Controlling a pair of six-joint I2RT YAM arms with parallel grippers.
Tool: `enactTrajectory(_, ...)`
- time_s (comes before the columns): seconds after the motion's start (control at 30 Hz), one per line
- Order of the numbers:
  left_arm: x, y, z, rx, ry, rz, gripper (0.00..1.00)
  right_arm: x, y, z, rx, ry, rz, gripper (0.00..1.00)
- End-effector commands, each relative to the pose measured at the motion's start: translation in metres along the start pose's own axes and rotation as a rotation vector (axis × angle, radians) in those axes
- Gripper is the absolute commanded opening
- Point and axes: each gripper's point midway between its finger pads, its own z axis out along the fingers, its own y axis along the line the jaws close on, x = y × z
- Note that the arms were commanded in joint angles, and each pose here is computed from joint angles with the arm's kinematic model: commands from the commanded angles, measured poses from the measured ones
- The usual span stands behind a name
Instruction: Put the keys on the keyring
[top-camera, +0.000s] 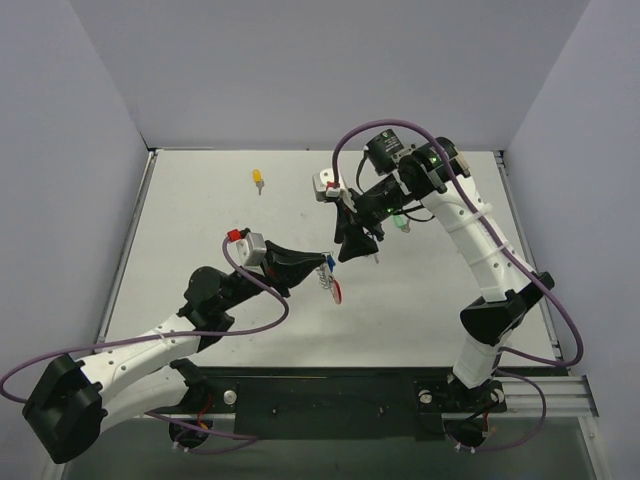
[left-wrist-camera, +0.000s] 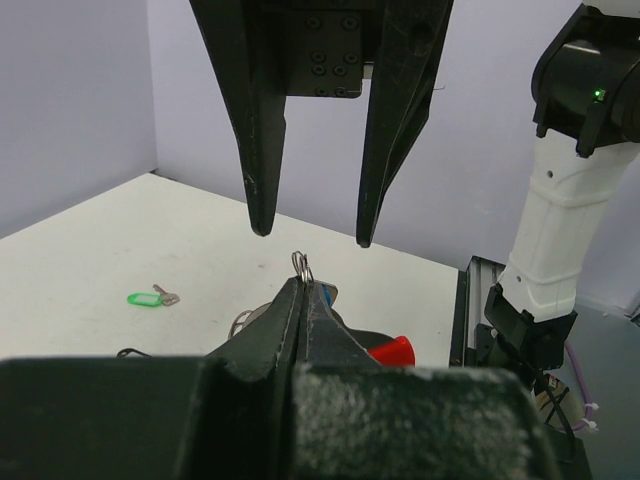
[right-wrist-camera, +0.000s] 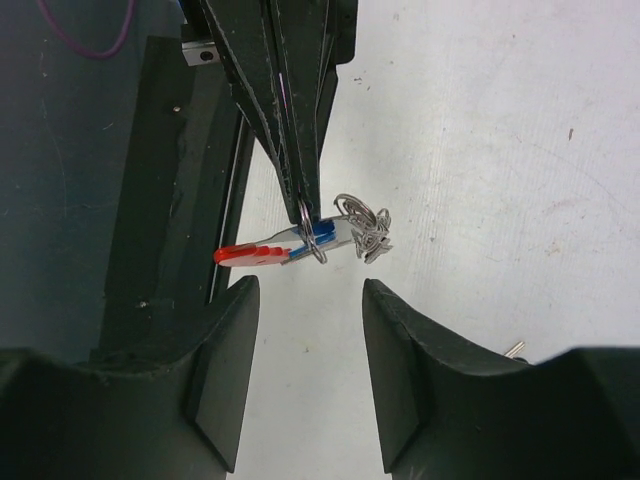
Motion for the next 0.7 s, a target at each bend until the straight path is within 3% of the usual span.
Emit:
enactTrajectory(0.0,-0.03,-0.014,0.005,0.075,-0.101,0.016,0.0,-0.008,0.016,0.003,-0.069,-0.017,-0.004,0.41)
enactTrajectory(0.27,-0.033,-0.016,0.005,0.084,-0.103,0.02,0.0,-0.006,0.014,0.003,-0.061,-0.003,-0.003,0.34)
enactTrajectory(0.53,-0.033,-0.015,0.006,0.086,-0.102,0.021,0.0,-0.005,0.02,0.008,-0.097,-0.003,-0.004,0.19)
enactTrajectory(0.67,-0.033,-0.015,0.006,0.084,-0.103,0.022,0.0,-0.004,0.025,0.007,-0.11,0.001,-0.016,0.17)
